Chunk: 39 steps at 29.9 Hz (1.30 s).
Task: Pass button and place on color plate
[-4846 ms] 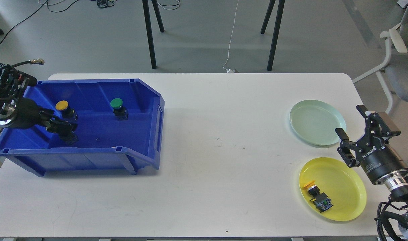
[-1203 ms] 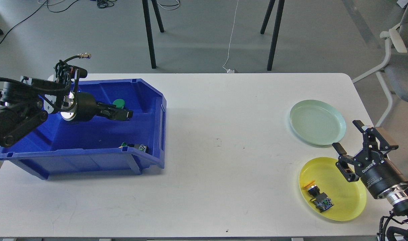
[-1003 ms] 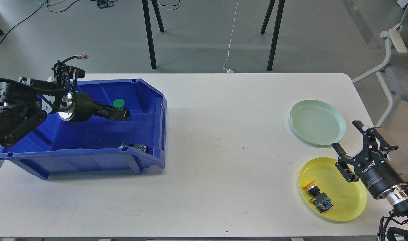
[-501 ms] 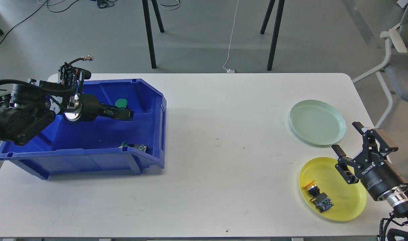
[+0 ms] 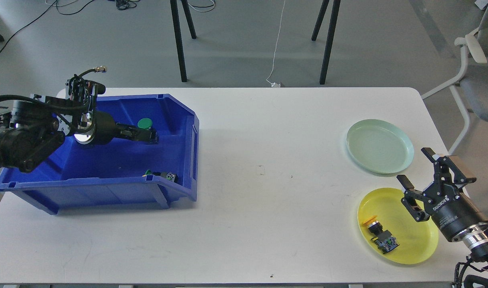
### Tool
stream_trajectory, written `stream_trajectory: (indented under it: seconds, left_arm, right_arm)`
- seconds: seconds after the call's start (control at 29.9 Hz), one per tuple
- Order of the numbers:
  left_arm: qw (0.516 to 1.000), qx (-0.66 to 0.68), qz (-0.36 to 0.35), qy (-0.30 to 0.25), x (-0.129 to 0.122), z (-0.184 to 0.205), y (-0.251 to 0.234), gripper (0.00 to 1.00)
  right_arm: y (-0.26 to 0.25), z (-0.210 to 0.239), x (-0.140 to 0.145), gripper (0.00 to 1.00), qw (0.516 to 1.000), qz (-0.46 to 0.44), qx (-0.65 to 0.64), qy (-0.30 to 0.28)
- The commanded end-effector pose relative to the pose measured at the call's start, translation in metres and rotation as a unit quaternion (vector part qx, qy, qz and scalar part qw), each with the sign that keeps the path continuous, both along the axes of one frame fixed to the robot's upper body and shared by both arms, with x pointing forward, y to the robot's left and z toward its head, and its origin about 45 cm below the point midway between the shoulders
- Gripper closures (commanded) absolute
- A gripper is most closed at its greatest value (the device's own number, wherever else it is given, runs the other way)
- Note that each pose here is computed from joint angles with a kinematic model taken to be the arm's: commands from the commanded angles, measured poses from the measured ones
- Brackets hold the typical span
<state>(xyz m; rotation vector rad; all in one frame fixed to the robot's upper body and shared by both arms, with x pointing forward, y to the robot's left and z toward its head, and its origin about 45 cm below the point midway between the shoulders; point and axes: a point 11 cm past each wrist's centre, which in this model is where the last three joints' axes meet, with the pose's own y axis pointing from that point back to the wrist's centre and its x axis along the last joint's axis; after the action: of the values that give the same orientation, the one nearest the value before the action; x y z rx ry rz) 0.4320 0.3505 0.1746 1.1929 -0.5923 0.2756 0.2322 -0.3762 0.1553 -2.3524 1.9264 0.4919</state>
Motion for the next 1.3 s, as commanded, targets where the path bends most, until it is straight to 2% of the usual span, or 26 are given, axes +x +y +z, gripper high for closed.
stream_trajectory:
  seconds: [0.0, 0.33, 0.47, 0.67, 1.27]
  left_arm:
    - [1.000, 0.001, 0.007, 0.000, 0.0027, -0.0026, -0.0007, 0.11]
    - [1.000, 0.004, 0.013, 0.002, 0.0048, -0.0065, -0.0019, 0.11]
    - [1.000, 0.005, 0.019, 0.002, 0.0062, -0.0089, -0.0015, 0.06]
    - [1.000, 0.006, 0.019, -0.001, 0.0088, -0.0061, -0.0028, 0.04]
    - [0.999, -0.011, 0.030, -0.004, 0.0121, -0.0042, -0.0060, 0.04]
  right_arm:
    - [0.0001, -0.0002, -0.0004, 0.09, 1.000, 0.002, 0.002, 0.000]
    - [-0.0017, -0.0023, -0.0019, 0.09, 1.000, -0.001, 0.002, 0.003]
    - [-0.0021, -0.0021, -0.0019, 0.08, 1.000, -0.001, 0.002, 0.004]
    - [-0.0023, -0.0028, -0.0029, 0.08, 1.000, -0.001, 0.002, 0.005]
    - [-0.0026, -0.0039, -0.0044, 0.08, 1.000, -0.002, 0.002, 0.007]
